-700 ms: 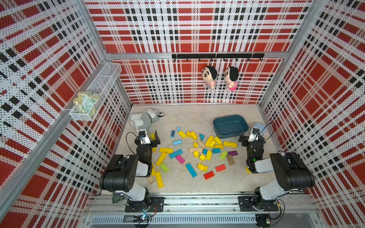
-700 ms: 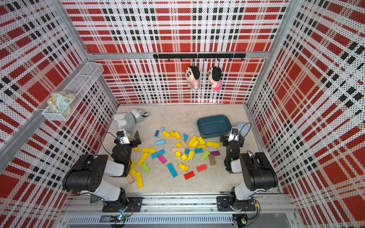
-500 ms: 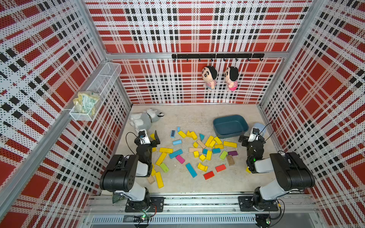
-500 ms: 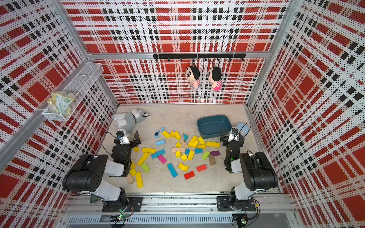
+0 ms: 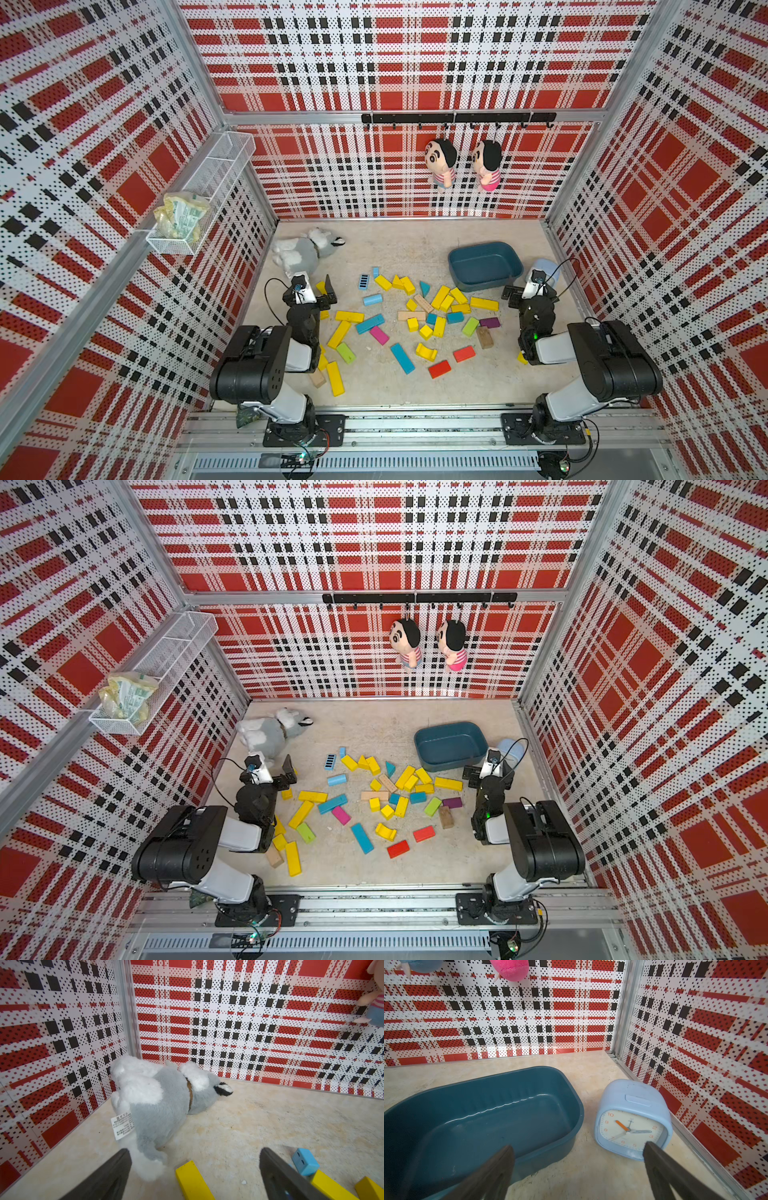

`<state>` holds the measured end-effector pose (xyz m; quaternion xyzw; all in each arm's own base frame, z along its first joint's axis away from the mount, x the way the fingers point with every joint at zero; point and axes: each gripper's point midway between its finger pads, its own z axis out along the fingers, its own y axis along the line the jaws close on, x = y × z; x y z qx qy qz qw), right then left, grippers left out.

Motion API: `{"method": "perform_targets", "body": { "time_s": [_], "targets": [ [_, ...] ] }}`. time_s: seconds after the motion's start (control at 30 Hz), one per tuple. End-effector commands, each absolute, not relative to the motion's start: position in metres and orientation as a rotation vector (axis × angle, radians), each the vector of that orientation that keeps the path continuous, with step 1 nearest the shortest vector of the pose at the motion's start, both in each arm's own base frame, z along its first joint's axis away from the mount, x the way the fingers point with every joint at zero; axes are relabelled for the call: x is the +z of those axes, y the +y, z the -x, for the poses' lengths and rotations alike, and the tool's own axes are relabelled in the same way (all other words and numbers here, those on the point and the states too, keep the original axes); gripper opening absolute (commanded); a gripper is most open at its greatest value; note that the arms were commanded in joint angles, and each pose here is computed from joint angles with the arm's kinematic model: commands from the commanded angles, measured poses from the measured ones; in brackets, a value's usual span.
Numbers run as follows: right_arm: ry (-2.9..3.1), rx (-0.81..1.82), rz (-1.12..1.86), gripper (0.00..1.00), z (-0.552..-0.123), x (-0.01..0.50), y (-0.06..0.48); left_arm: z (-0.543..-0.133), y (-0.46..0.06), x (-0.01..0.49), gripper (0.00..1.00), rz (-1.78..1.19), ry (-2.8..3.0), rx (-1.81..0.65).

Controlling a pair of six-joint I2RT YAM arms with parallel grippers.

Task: Pick out the yellow building blocks
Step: Pick up the building block from the center of the board.

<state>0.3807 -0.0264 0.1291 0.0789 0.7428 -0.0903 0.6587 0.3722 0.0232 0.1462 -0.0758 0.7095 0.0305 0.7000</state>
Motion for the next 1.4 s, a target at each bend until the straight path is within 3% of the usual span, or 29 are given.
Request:
{"method": "perform_targets", "body": {
  "time_s": [0.0,0.3,0.53,0.8,0.97,1.2,1.37],
  "targets": [
    [1.644,-0.195,-0.169,1.0,-0.38,0.138,-0.024,-0.372,0.025,0.16,0.98,0.169,1.521,0.07],
    [1.684,-0.127,-0.301,1.0,-0.362,0.189,-0.024,-0.343,0.042,0.206,0.98,0.303,1.418,0.101],
    [1.959,0.188,-0.153,1.0,-0.378,0.184,0.044,-0.363,0.036,0.223,0.98,0.452,1.49,-0.155],
    [2.221,0.239,0.182,0.98,-0.366,0.156,0.166,-0.372,-0.075,0.199,0.98,0.411,1.671,-0.457],
    [2.251,0.28,0.527,0.96,-0.324,0.143,0.246,-0.366,-0.136,0.179,0.98,0.338,1.781,-0.539],
    [2.103,0.306,1.203,0.91,-0.235,0.105,0.305,-0.353,-0.139,0.164,0.98,0.404,1.813,-0.576],
    [2.099,0.255,1.405,0.86,-0.216,0.077,0.314,-0.342,-0.126,0.161,0.98,0.475,1.79,-0.583]
  ]
}}
